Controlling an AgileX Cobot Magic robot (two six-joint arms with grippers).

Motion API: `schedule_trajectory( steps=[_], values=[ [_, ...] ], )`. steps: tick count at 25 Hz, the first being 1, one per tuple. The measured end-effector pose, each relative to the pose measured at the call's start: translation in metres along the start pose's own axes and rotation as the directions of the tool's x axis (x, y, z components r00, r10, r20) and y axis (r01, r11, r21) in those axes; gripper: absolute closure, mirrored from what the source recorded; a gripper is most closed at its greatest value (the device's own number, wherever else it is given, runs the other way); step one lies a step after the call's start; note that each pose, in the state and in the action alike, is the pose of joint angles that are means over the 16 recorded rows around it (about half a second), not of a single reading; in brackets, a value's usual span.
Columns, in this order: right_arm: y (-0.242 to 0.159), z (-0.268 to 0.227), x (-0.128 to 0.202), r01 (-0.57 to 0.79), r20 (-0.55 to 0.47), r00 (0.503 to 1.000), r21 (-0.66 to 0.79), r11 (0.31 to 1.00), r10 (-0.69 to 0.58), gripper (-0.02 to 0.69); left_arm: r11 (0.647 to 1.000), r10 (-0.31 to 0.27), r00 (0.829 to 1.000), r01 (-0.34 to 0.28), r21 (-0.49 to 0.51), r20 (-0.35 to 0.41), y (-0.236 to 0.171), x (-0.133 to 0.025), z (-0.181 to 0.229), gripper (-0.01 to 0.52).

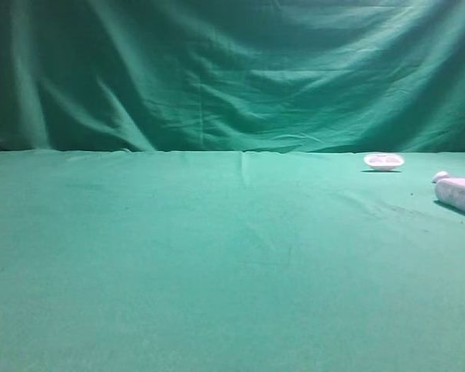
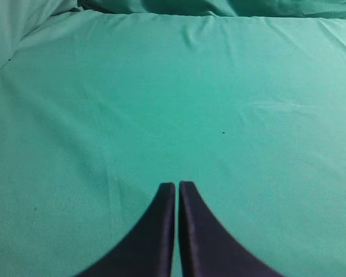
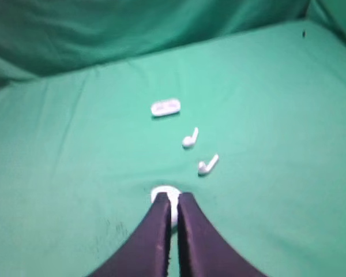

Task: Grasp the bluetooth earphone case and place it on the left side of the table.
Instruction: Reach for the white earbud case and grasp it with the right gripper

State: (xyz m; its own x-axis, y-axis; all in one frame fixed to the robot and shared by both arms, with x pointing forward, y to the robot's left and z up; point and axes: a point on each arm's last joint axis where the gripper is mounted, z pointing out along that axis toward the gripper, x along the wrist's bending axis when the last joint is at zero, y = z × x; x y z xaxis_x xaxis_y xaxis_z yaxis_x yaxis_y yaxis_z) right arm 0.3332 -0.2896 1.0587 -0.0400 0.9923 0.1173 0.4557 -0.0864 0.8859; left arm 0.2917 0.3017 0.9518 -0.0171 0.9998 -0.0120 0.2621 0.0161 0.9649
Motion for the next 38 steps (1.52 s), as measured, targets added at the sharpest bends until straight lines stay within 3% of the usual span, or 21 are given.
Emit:
schedule_trajectory(
  steps=[6, 13, 17, 26, 29, 33, 38],
  values=[
    [0.013, 0.037, 0.006, 0.065, -0.021, 0.998, 0.271, 0.960, -0.062, 0.665, 1.000, 0.000, 1.000, 0.000, 0.000, 0.000, 0.000, 0.000, 0.000, 0.514],
    [0.015, 0.091, 0.020, 0.200, -0.105, 0.980, 0.511, 0.836, -0.170, 0.645, 1.000, 0.000, 1.000, 0.000, 0.000, 0.000, 0.000, 0.000, 0.000, 0.514],
    [0.012, 0.124, 0.031, 0.263, -0.151, 0.965, 0.587, 0.765, -0.216, 0.554, 1.000, 0.000, 1.000, 0.000, 0.000, 0.000, 0.000, 0.000, 0.000, 0.514],
    [0.004, 0.195, 0.046, 0.301, -0.167, 0.952, 0.672, 0.677, -0.257, 0.204, 1.000, 0.000, 1.000, 0.000, 0.000, 0.000, 0.000, 0.000, 0.000, 0.514],
    [0.001, 0.213, 0.049, 0.294, -0.159, 0.953, 0.686, 0.665, -0.258, 0.122, 1.000, 0.000, 1.000, 0.000, 0.000, 0.000, 0.000, 0.000, 0.000, 0.514],
    [-0.005, 0.233, 0.050, 0.286, -0.148, 0.954, 0.699, 0.656, -0.259, 0.081, 1.000, 0.000, 1.000, 0.000, 0.000, 0.000, 0.000, 0.000, 0.000, 0.514],
    [-0.013, 0.249, 0.050, 0.294, -0.147, 0.951, 0.706, 0.644, -0.273, 0.122, 1.000, 0.000, 1.000, 0.000, 0.000, 0.000, 0.000, 0.000, 0.000, 0.514]
  ],
)
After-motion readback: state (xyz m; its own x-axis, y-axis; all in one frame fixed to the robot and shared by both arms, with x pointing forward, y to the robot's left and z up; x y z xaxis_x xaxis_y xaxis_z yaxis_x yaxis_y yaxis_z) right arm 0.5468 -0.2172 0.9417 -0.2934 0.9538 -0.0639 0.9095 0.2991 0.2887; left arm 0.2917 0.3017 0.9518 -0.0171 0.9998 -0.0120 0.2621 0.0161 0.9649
